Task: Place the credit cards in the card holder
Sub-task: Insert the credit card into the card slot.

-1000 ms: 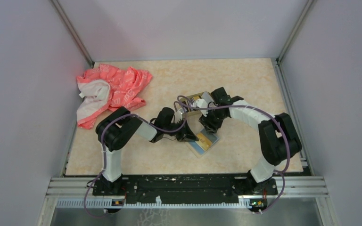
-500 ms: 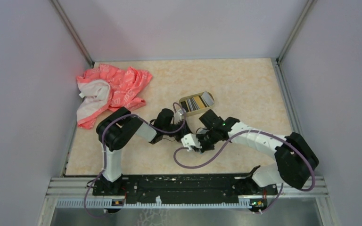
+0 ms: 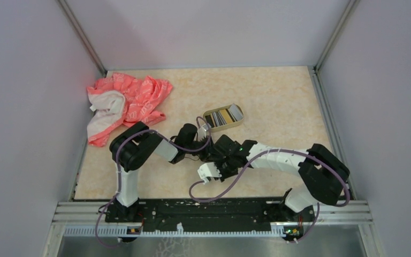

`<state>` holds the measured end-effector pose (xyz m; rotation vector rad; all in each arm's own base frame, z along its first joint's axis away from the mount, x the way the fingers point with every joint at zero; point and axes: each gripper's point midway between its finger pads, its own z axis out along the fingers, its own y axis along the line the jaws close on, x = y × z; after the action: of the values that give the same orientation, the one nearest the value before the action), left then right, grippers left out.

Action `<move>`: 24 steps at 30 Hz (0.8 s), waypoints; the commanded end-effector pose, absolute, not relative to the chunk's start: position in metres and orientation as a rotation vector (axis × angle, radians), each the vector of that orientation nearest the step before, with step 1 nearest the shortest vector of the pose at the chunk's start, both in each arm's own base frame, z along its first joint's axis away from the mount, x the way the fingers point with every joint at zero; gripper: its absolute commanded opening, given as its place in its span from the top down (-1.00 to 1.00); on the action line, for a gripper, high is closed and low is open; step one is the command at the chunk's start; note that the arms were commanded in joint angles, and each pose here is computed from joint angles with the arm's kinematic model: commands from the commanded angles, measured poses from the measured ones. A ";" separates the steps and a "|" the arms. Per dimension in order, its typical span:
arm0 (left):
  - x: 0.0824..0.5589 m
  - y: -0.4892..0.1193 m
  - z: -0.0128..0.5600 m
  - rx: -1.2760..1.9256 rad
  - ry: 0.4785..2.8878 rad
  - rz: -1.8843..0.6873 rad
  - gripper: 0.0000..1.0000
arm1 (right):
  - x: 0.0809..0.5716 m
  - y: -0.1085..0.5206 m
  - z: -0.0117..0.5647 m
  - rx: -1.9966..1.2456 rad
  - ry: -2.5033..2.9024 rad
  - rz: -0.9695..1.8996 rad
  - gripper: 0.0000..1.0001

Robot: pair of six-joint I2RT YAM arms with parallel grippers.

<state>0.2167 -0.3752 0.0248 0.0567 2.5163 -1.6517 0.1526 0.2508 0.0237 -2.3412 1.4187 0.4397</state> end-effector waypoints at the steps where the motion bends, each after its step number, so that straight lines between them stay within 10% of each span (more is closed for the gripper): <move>1: 0.208 -0.372 0.010 0.055 2.562 -1.627 0.58 | 0.154 0.268 0.061 -2.280 1.303 0.506 0.93; 24: 0.211 -0.374 0.010 0.067 2.566 -1.619 0.57 | 0.196 0.255 0.039 -2.209 1.475 0.222 0.92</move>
<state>0.2166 -0.3752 0.0240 0.0575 2.5161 -1.6526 0.1829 0.2423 0.0308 -2.2651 1.4965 0.2760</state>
